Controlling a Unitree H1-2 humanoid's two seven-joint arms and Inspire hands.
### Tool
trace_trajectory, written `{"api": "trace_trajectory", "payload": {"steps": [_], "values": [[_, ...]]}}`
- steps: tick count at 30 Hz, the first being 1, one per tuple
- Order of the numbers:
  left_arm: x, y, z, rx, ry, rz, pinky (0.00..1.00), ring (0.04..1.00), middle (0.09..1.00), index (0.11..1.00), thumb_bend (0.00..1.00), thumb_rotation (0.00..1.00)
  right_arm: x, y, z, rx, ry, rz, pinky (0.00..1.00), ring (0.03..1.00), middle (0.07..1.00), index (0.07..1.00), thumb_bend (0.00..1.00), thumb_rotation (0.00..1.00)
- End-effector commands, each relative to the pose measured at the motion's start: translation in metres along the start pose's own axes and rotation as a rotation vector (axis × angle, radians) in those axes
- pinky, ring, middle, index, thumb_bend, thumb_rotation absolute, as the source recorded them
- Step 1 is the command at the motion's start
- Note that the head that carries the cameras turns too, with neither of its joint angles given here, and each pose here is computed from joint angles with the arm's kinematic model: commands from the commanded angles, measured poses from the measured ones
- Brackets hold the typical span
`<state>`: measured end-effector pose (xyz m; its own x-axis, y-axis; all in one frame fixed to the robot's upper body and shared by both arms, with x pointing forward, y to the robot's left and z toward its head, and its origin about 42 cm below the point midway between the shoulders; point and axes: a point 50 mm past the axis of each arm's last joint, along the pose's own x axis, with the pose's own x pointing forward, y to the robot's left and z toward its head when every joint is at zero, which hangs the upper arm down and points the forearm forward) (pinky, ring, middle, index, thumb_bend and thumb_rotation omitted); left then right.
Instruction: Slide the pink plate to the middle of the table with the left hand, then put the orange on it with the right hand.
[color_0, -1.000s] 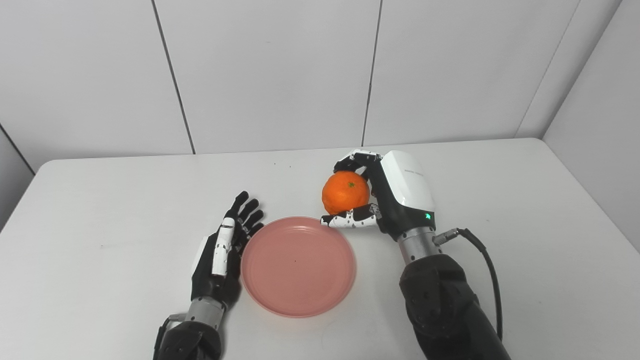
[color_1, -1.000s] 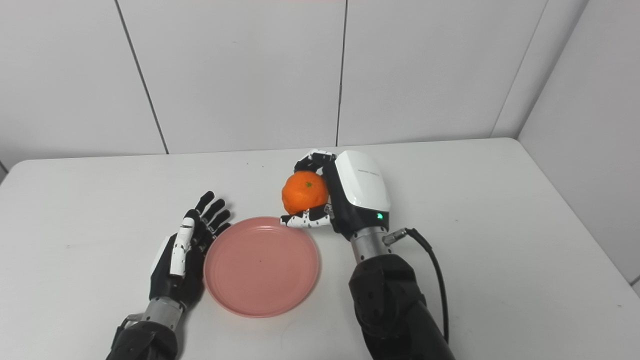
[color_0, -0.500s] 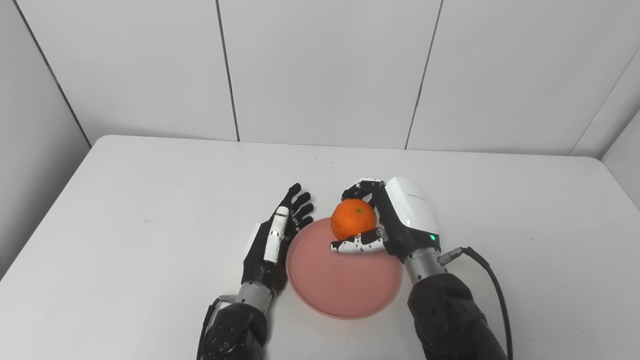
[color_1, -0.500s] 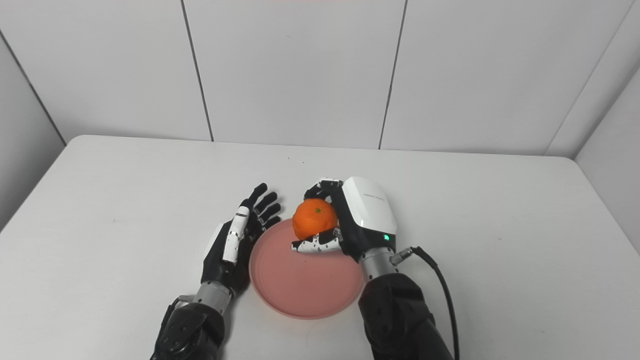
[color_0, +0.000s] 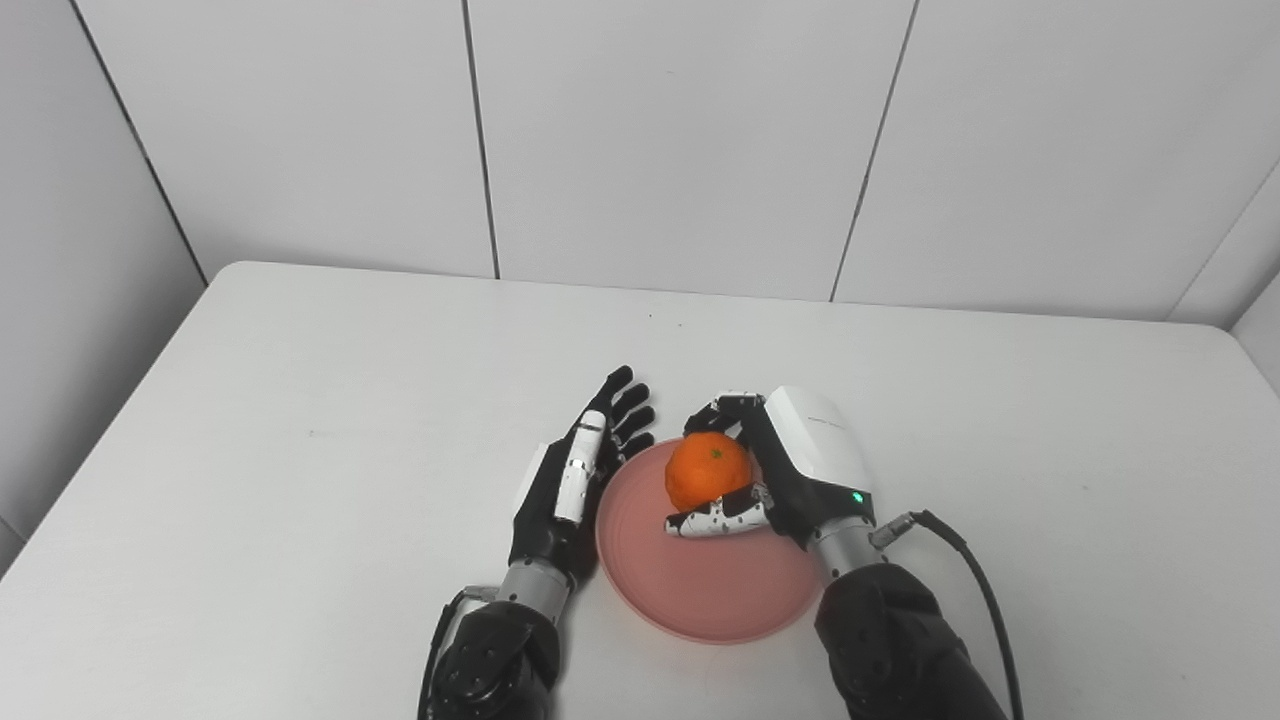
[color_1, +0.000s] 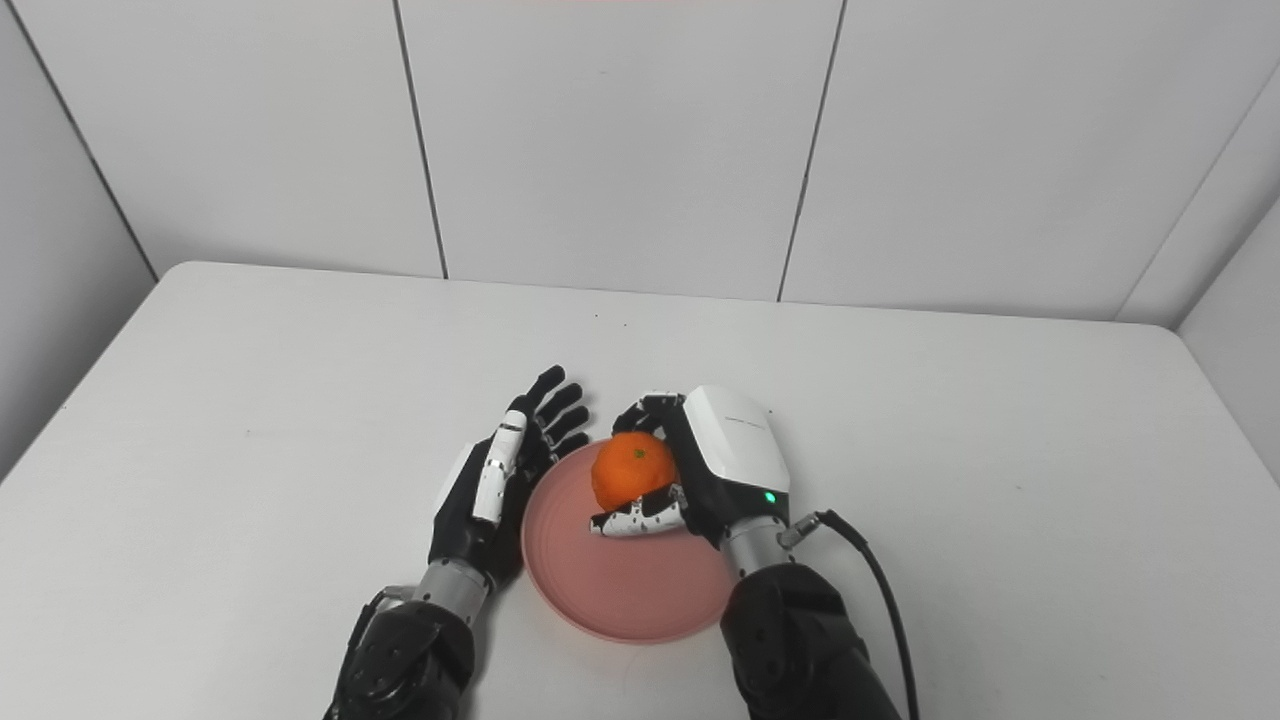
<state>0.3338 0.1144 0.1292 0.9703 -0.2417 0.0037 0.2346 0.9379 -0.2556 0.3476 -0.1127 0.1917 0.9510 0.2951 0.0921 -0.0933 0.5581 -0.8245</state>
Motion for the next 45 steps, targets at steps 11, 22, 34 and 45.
{"api": "trace_trajectory", "payload": {"steps": [11, 22, 34, 45], "values": [[-0.006, 0.002, -0.020, -0.009, 0.074, 0.052, 0.91, 0.924, 0.931, 0.912, 0.39, 1.00, 0.008, 0.005, 0.003, -0.034, -0.062, 0.002, 0.17, 0.255, 0.362, 0.489, 0.52, 0.13], [-0.007, 0.005, -0.020, 0.000, 0.076, 0.055, 0.91, 0.924, 0.926, 0.908, 0.38, 1.00, 0.005, 0.016, -0.001, -0.051, -0.040, 0.049, 0.18, 0.270, 0.382, 0.489, 0.52, 0.13], [-0.008, 0.006, -0.020, -0.003, 0.076, 0.059, 0.90, 0.917, 0.919, 0.898, 0.39, 1.00, 0.003, 0.015, -0.001, -0.074, -0.039, 0.043, 0.16, 0.243, 0.347, 0.490, 0.52, 0.14], [-0.008, 0.008, -0.020, 0.006, 0.082, 0.050, 0.91, 0.926, 0.930, 0.915, 0.39, 1.00, -0.011, -0.003, 0.007, -0.081, -0.052, 0.017, 0.46, 0.581, 0.662, 0.691, 0.88, 0.31]]}}
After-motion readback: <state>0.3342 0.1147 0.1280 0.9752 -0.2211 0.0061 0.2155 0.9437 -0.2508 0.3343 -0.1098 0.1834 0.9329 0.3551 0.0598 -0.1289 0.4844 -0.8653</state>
